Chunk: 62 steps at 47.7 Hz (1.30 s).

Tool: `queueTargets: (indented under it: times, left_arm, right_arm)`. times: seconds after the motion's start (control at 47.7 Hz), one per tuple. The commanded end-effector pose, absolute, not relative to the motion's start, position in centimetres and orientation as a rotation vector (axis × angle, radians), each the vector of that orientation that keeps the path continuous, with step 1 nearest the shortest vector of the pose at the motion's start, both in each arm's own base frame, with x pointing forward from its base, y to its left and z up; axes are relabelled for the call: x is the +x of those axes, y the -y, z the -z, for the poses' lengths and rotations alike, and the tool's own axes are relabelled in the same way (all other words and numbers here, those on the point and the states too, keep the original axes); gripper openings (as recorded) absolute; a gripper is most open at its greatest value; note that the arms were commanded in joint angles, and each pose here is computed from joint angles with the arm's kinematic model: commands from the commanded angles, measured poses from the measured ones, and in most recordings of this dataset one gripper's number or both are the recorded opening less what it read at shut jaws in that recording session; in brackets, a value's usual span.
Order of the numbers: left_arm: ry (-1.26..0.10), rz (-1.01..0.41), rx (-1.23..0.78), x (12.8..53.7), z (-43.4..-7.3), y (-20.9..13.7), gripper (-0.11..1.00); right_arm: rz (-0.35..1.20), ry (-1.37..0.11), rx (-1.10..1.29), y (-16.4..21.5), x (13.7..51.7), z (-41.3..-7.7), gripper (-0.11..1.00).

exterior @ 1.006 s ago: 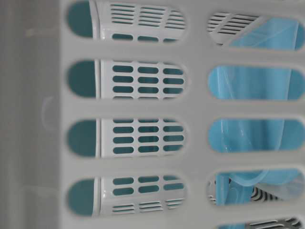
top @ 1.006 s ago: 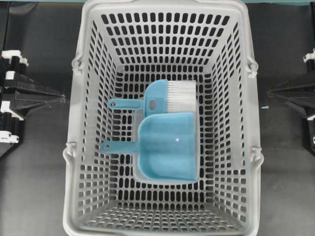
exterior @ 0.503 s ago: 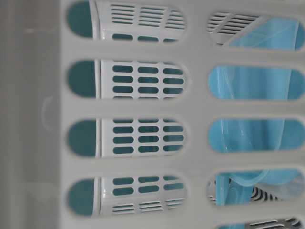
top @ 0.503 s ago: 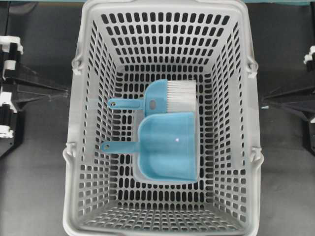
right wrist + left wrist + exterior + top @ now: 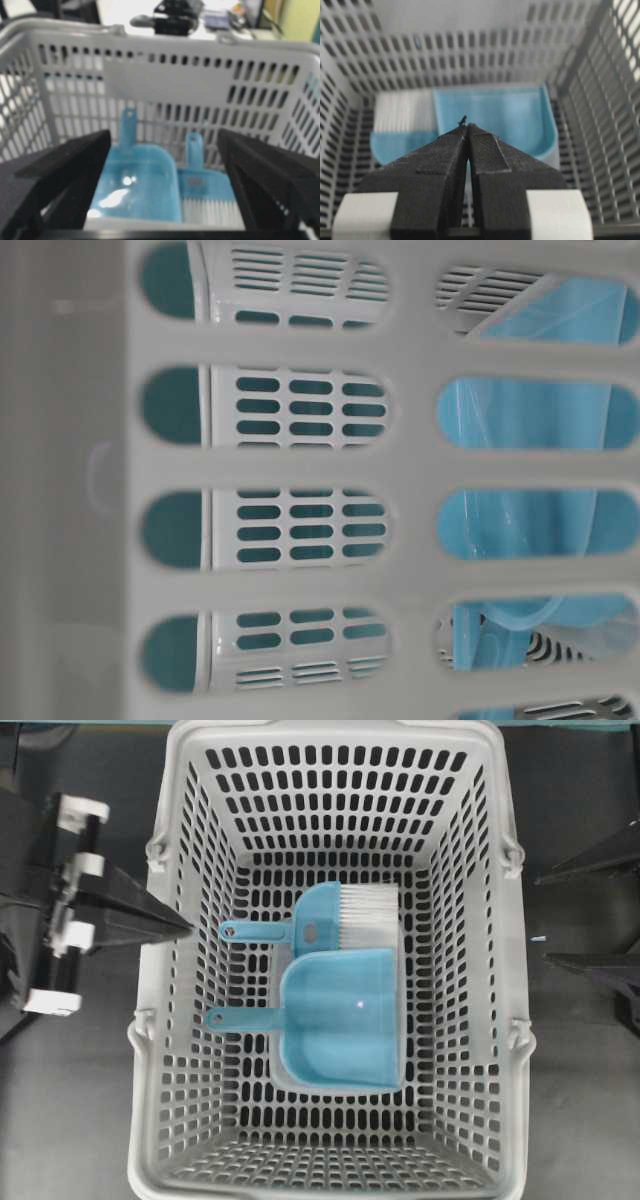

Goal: Pick up the dustpan from the shopping basket with the left arm.
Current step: 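Move the left gripper over the blue dustpan handle and lower it, then close the left gripper on the blue dustpan handle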

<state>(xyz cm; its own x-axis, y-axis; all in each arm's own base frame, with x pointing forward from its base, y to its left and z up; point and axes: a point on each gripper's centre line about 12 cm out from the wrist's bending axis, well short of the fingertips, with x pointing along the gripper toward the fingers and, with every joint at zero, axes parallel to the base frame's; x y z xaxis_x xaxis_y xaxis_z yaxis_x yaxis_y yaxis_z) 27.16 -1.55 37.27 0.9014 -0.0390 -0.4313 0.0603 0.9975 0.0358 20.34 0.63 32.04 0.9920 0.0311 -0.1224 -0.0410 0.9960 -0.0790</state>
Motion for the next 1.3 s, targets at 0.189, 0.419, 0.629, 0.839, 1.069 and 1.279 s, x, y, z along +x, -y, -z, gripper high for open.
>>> queueTargets:
  times: [0.189, 0.419, 0.629, 0.839, 1.069, 1.279]
  left_arm:
    - [-0.689, 0.033, -0.026, 30.6, -36.4, 2.4, 0.01]
    - [-0.889, 0.012, -0.040, 33.6, -34.6, 2.9, 0.60]
    - [-1.107, 0.016, -0.003, 36.4, -30.5, 4.0, 0.90]
    - [-1.256, 0.037, 0.043, 38.0, -25.8, 4.9, 0.89]
    - [-1.327, 0.052, 0.069, 38.8, -22.9, 5.7, 0.89]
    - [-1.365, 0.048, 0.072, 39.1, -20.5, 5.8, 0.87]
  right_arm:
    - [-0.032, -0.023, -0.068, -0.6, 20.2, -34.1, 0.79]
    - [-0.033, -0.027, -0.059, -0.7, 20.3, -33.8, 0.79]
    - [-0.034, -0.042, -0.056, -0.7, 20.3, -33.1, 0.79]
    - [-0.036, -0.061, -0.018, -0.7, 20.1, -32.2, 0.79]
    - [-0.036, -0.079, 0.019, -0.7, 19.9, -31.3, 0.78]
    - [-0.034, -0.054, 0.022, -0.7, 19.8, -31.2, 0.78]
